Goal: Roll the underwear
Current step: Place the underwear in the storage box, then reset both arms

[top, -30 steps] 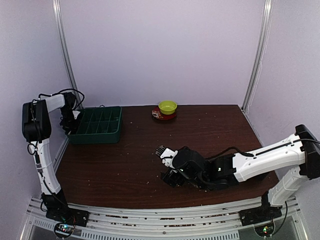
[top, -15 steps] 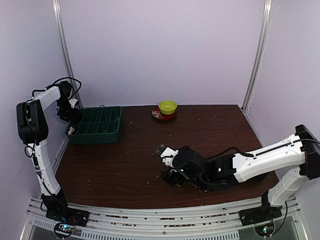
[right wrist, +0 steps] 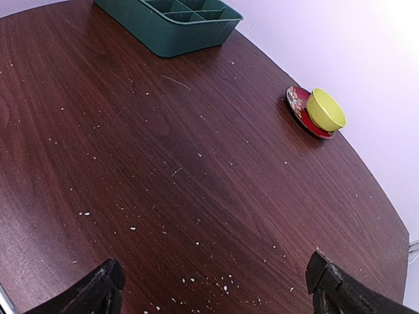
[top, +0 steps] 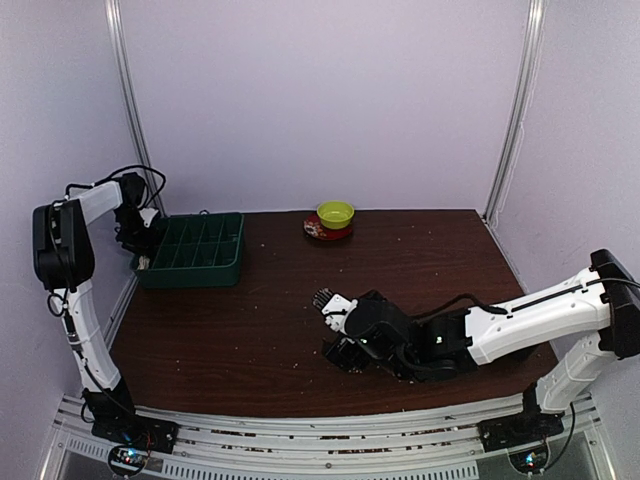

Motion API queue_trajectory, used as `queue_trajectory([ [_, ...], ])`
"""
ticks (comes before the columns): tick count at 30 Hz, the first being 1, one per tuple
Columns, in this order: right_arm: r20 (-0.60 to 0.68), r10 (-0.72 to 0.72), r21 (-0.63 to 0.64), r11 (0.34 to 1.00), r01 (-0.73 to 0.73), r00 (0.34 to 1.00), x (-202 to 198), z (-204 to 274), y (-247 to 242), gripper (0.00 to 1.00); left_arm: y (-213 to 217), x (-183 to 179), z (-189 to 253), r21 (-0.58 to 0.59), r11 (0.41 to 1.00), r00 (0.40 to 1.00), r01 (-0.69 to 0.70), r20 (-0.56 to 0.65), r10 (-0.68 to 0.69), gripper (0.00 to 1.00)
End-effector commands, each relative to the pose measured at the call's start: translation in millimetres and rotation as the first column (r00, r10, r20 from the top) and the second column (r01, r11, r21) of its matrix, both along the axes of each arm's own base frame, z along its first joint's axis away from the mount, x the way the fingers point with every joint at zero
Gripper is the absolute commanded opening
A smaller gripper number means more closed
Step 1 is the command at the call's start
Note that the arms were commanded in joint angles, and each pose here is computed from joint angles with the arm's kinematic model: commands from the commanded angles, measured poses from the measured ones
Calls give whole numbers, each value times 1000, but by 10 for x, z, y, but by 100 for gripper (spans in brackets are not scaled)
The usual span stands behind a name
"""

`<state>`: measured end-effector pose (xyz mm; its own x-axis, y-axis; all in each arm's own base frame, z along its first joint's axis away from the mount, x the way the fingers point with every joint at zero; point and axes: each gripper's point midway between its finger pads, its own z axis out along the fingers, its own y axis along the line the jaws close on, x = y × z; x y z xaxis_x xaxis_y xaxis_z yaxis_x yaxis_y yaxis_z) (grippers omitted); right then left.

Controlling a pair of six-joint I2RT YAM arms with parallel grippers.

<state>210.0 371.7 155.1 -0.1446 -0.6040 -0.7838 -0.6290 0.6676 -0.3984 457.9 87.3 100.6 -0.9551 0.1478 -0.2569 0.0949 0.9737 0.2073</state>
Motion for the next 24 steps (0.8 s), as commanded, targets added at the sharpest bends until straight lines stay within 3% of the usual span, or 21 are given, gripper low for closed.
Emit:
queue_trajectory([
  [1,19,-57,18,998,57,998,71,34,-117,100,-77,225,471,-24,998,979,59,197,-53,45],
  [3,-2,-97,64,993,97,995,171,50,-218,100,-209,239,735,-55,992,949,116,299,-95,58],
  [4,-25,-125,101,987,127,992,261,59,-296,100,-294,219,968,-64,985,918,158,377,-123,80],
  [5,-56,-146,142,978,152,988,341,58,-369,100,-385,151,1018,-77,977,898,201,414,-152,96],
  [9,-166,-237,296,914,277,957,688,63,-755,100,-775,-56,1306,-78,927,775,366,578,-257,98],
  [15,-214,-391,398,802,445,895,1021,175,-1409,100,-1367,-526,1477,16,836,532,548,765,-363,98],
  [17,-218,-427,416,773,479,878,1082,237,-1611,100,-1467,-716,1514,50,819,458,572,809,-369,98],
  [21,-155,-561,394,719,572,813,1138,444,-2045,100,-1482,-1019,1561,101,822,365,561,861,-355,98],
  [24,-163,-574,378,715,588,803,1161,564,-2148,100,-1446,-1161,1649,159,832,305,532,880,-363,98],
])
